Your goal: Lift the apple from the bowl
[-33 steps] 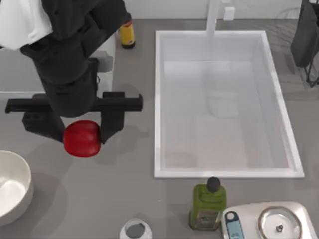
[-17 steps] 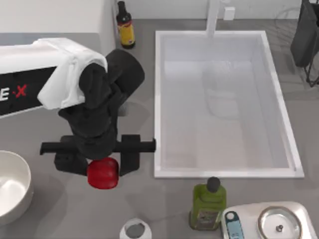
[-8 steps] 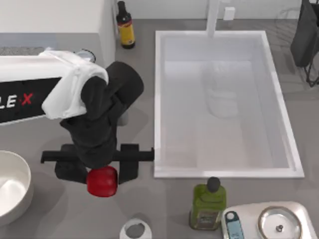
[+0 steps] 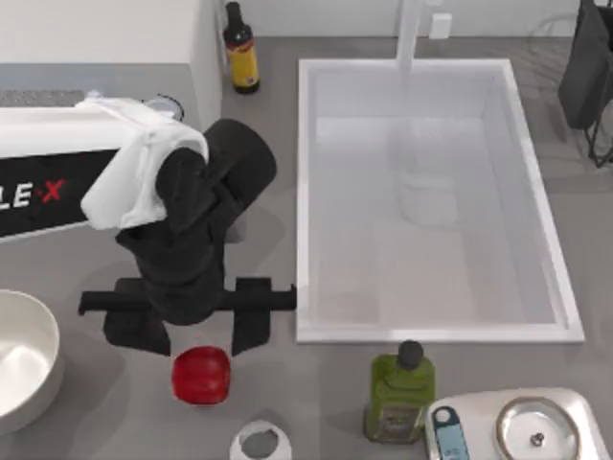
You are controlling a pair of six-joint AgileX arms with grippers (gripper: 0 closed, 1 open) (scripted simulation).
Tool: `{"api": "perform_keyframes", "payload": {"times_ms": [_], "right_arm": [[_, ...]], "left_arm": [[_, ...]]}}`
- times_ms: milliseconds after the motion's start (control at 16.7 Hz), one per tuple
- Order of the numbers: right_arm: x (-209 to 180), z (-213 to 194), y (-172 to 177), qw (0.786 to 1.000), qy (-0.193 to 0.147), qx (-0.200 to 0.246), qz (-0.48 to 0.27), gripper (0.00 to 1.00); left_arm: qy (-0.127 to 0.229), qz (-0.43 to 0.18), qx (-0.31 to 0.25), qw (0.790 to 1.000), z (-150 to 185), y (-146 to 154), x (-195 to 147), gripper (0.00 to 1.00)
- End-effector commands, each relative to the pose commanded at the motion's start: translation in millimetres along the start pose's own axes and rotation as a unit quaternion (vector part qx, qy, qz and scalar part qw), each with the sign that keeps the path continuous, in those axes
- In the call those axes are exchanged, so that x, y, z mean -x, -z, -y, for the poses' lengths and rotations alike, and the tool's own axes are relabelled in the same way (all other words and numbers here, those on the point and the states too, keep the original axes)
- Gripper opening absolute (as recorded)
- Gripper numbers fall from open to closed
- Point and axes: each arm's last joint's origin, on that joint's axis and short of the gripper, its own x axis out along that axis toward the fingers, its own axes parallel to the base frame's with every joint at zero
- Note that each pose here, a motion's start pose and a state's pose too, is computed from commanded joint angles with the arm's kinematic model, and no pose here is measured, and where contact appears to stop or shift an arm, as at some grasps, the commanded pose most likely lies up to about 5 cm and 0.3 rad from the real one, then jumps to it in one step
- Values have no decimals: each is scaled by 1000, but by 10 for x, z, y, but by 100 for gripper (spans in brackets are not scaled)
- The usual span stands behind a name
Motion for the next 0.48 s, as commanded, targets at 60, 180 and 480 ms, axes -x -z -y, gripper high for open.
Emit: {"api": "perform_keyframes", "payload": {"times_ms": [60,180,480], "right_arm": [[0,0,0,1000,0,0,0,100],[0,0,0,1000,0,0,0,100],[0,0,0,1000,0,0,0,100]], "left_arm": [[0,0,0,1000,0,0,0,90],[0,0,0,1000,0,0,0,100],[0,0,0,1000,0,0,0,100]]}}
